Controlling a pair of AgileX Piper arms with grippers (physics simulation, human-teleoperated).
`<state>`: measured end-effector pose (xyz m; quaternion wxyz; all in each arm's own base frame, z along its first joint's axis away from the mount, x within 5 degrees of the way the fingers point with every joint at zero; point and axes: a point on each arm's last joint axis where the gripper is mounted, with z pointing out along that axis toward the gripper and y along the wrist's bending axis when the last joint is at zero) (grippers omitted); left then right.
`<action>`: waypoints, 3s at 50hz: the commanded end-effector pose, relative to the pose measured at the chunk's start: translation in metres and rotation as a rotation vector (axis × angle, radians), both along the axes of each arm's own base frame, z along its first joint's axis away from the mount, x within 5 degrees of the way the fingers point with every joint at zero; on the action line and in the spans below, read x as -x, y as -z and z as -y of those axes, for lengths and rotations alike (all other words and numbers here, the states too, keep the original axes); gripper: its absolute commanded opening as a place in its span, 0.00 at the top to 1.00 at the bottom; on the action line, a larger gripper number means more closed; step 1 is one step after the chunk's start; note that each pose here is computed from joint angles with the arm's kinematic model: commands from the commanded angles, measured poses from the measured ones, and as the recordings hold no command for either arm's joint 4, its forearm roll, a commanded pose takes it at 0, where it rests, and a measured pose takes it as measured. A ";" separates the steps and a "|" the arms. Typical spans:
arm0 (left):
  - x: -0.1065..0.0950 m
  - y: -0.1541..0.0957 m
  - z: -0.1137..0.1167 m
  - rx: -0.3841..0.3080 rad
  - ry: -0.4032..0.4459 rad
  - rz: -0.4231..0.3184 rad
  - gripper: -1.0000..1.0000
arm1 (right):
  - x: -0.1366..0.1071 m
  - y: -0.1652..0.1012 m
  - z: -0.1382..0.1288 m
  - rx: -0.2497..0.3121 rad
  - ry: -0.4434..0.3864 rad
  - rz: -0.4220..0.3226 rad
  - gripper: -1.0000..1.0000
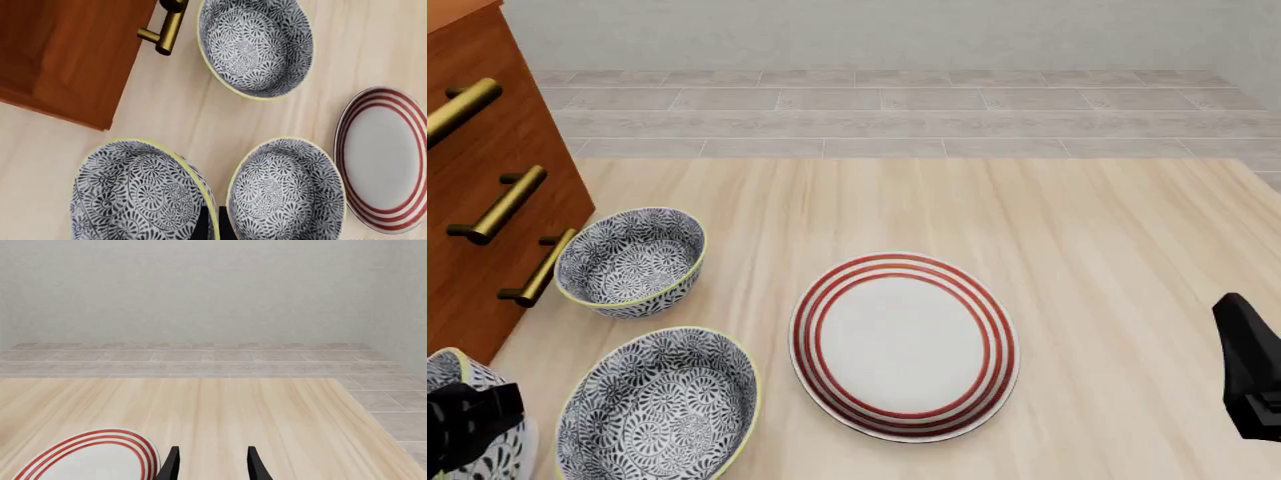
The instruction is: Put the bowl at the front on the plate.
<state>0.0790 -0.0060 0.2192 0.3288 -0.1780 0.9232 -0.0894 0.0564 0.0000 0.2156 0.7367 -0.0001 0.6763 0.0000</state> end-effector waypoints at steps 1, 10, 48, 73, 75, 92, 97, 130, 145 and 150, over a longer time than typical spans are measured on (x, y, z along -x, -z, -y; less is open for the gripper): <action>-0.002 -0.011 0.002 0.005 0.016 0.029 1.00 | 0.000 0.001 0.000 0.000 0.000 0.000 0.00; -0.004 -0.018 0.003 0.014 0.024 0.042 1.00 | 0.000 0.001 0.000 0.000 0.000 0.000 0.00; -0.010 -0.045 0.013 0.059 0.080 0.088 1.00 | 0.000 0.001 0.000 0.000 0.000 0.000 0.00; -0.010 -0.070 0.018 0.087 0.117 0.119 1.00 | 0.000 0.001 0.000 0.000 0.000 0.000 0.00; -0.010 -0.072 0.019 0.089 0.125 0.121 1.00 | 0.000 0.001 0.000 0.000 0.000 0.000 0.00; -0.018 -0.085 0.026 0.098 0.174 0.149 1.00 | 0.000 0.001 0.000 0.000 0.000 0.000 0.00; -0.019 -0.089 0.029 0.100 0.196 0.153 1.00 | 0.000 0.001 0.000 0.000 0.000 0.000 0.00; -0.051 -0.106 0.052 -0.004 0.390 0.164 1.00 | 0.000 0.001 0.000 0.000 0.000 0.000 0.00; -0.070 -0.123 0.070 -0.089 0.532 0.185 1.00 | 0.000 0.001 0.000 0.000 0.000 0.000 0.00; -0.075 -0.124 0.073 -0.100 0.542 0.177 1.00 | 0.000 0.001 0.000 0.000 0.000 0.000 0.00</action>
